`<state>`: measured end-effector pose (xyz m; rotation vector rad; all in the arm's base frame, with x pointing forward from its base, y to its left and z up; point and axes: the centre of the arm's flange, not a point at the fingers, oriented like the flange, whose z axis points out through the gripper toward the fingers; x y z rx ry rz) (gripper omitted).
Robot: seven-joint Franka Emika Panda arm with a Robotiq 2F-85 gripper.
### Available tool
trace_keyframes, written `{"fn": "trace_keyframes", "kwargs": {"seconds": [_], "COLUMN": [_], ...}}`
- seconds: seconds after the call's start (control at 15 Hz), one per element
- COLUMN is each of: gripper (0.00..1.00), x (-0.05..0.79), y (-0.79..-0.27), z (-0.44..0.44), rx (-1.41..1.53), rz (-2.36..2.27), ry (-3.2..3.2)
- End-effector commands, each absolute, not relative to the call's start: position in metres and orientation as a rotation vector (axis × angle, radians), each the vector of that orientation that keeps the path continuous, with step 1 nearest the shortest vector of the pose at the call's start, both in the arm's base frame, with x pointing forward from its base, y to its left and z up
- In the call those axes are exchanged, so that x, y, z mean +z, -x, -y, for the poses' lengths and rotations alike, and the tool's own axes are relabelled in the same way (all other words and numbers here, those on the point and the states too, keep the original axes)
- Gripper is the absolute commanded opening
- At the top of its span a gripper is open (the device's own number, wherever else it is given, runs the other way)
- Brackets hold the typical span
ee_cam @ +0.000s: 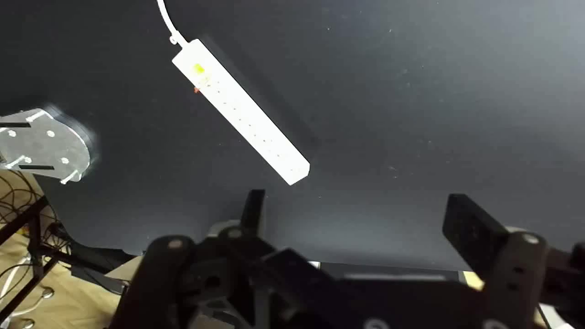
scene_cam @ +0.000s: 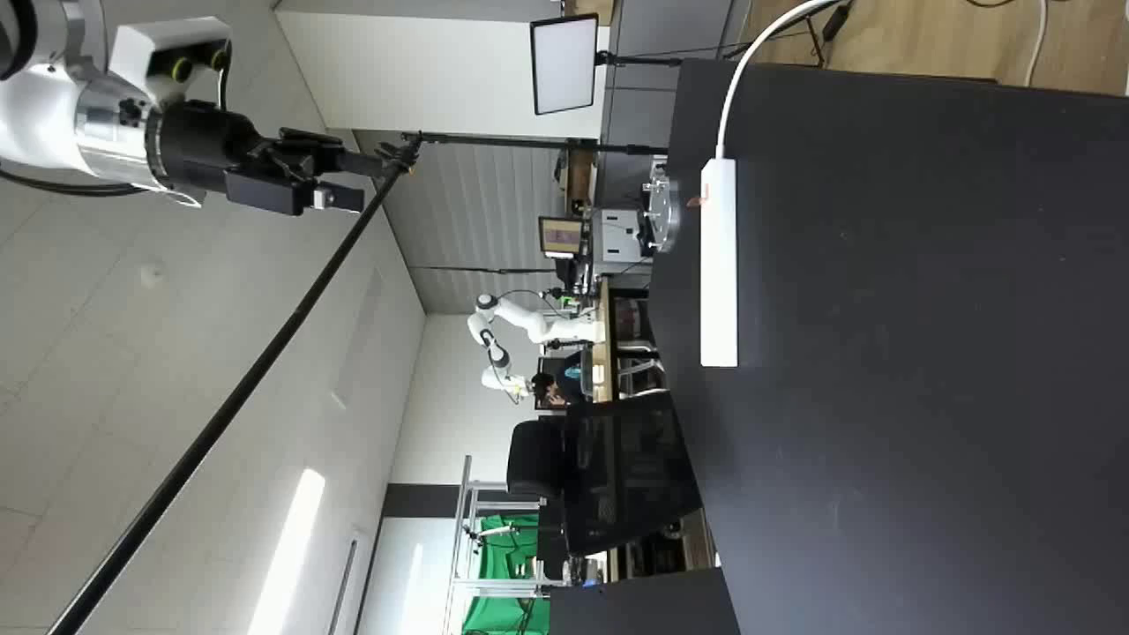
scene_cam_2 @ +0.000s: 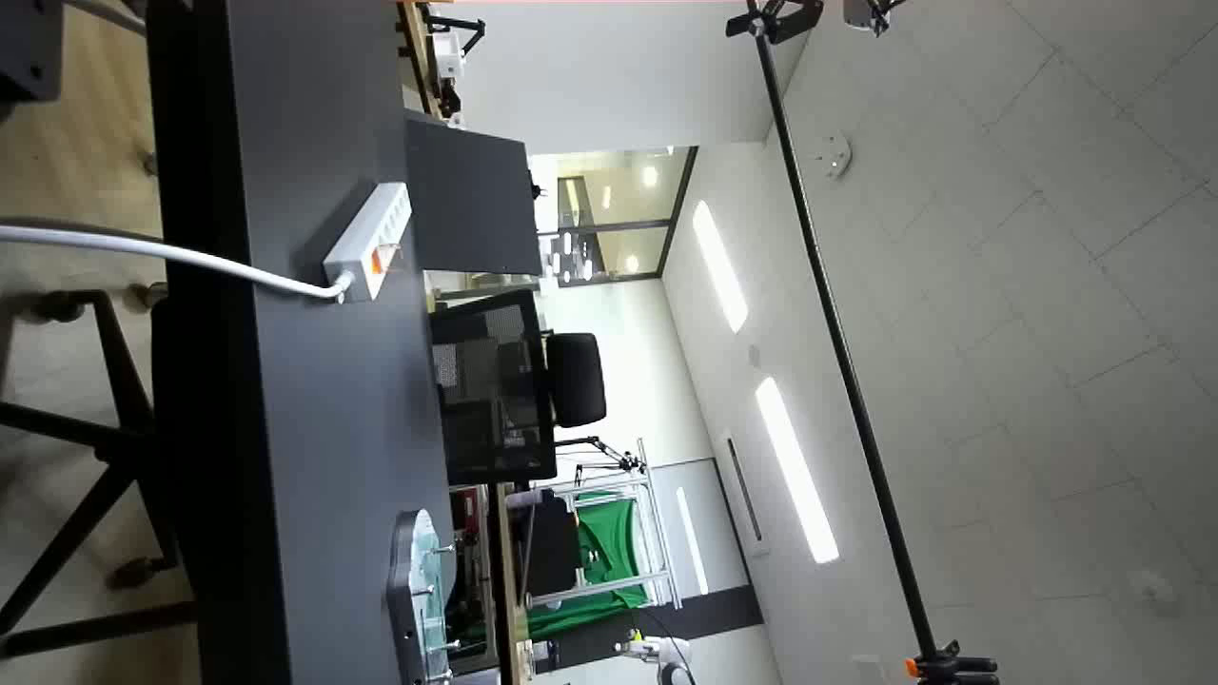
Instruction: Press the switch on the adapter
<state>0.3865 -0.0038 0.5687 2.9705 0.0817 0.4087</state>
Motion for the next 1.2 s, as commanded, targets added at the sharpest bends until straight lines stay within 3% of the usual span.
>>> {"fn": "trace_keyframes", "kwargs": {"seconds": [0.0,0.6,1.13], "gripper": [1.00,1.00,1.00], "x": [0.569,0.570,0.487], "y": [-0.387,-0.386,-0.461], "z": [0.004,0.004,0.096], "rx": [0.409,0.414,0.349], "rz": [-0.082,-0.081,-0.877], "ry": [-2.971,-2.970,-2.892]}}
